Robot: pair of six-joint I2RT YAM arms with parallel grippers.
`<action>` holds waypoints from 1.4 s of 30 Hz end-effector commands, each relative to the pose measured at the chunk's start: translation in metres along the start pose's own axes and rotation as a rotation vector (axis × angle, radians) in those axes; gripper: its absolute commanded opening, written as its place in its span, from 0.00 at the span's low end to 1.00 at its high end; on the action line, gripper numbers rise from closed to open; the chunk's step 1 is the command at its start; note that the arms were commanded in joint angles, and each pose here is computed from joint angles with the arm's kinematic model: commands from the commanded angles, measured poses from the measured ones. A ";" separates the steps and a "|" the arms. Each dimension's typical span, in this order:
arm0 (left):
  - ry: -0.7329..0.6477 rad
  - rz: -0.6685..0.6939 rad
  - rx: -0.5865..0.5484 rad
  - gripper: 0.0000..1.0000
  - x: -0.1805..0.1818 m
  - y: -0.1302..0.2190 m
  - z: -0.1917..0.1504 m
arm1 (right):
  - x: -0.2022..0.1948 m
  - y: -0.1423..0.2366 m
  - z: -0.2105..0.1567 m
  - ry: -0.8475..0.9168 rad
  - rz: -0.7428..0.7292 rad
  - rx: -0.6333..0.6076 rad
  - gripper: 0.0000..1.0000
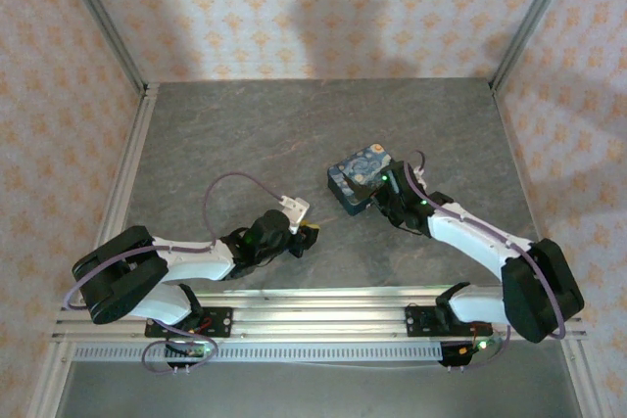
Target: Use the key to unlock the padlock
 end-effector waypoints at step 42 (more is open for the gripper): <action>0.378 0.649 0.071 1.00 0.131 0.158 0.012 | 0.077 -0.027 -0.240 0.706 0.254 0.723 0.00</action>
Point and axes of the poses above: each hand's point on the last joint's axis, 136 mm out from that joint toward the fingers, its own y axis back along the fingers, its own x axis along the line the jaws close on, z = x × y, the point moved 4 cm from there along y, back along the fingers, and after that the axes turned 14 degrees about -y, right-handed, at the moved point
